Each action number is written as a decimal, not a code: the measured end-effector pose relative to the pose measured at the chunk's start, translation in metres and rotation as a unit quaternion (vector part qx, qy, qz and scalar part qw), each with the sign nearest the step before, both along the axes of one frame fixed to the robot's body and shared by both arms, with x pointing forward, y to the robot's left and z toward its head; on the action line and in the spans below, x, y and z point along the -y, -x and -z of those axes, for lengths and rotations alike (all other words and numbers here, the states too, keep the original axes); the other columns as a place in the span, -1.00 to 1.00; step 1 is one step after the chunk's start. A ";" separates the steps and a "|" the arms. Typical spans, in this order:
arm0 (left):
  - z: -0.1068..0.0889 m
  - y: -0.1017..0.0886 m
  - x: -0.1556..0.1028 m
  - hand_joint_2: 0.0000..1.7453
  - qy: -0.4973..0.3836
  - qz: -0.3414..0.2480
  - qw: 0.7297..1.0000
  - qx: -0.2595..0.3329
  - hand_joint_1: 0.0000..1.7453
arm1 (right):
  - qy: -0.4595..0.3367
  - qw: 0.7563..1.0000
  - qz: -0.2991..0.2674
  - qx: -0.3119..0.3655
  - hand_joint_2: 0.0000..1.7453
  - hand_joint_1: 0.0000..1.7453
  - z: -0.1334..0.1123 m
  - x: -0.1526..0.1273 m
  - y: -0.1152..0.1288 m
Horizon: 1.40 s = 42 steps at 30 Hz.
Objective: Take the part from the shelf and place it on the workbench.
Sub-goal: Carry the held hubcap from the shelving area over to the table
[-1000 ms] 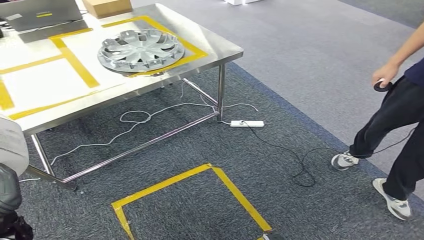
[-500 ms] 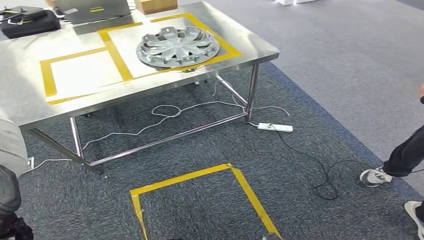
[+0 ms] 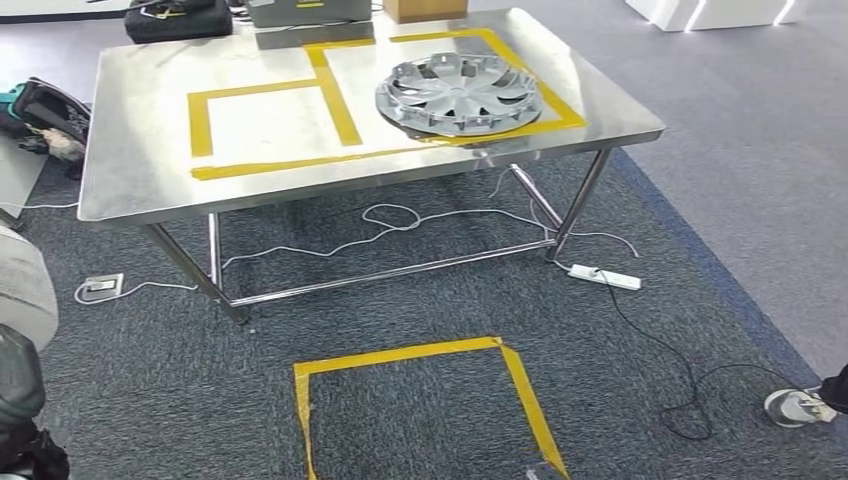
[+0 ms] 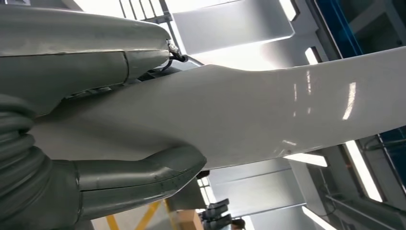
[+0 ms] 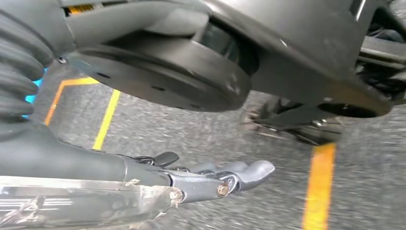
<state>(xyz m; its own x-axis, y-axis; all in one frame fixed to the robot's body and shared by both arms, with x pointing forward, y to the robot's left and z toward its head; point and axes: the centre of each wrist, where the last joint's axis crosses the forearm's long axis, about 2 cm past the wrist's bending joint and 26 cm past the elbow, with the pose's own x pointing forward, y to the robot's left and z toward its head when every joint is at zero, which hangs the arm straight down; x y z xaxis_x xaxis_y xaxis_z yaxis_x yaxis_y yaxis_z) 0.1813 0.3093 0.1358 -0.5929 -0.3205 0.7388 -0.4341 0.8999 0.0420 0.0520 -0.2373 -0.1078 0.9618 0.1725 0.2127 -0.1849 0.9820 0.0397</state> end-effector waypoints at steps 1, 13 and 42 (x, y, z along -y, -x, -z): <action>0.000 0.000 0.000 1.00 0.000 0.000 1.000 -0.001 1.00 | 0.000 1.000 0.000 0.001 1.00 -1.00 0.000 0.000 -0.001; 0.002 0.001 0.000 1.00 0.010 0.038 0.999 -0.018 1.00 | 0.003 1.000 0.004 -0.001 1.00 -1.00 0.001 0.001 0.004; 0.006 0.002 0.001 1.00 0.003 0.044 0.999 -0.031 1.00 | 0.001 1.000 0.009 -0.002 1.00 -1.00 0.001 0.000 0.006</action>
<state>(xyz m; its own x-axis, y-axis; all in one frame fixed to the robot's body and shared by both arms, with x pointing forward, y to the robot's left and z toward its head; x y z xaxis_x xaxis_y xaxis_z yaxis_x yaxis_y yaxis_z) 0.1791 0.3080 0.1301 -0.5717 -0.2650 0.7765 -0.3506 0.9346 0.0608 0.0456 -0.2369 -0.1085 0.9656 0.1554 0.2084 -0.1668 0.9852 0.0385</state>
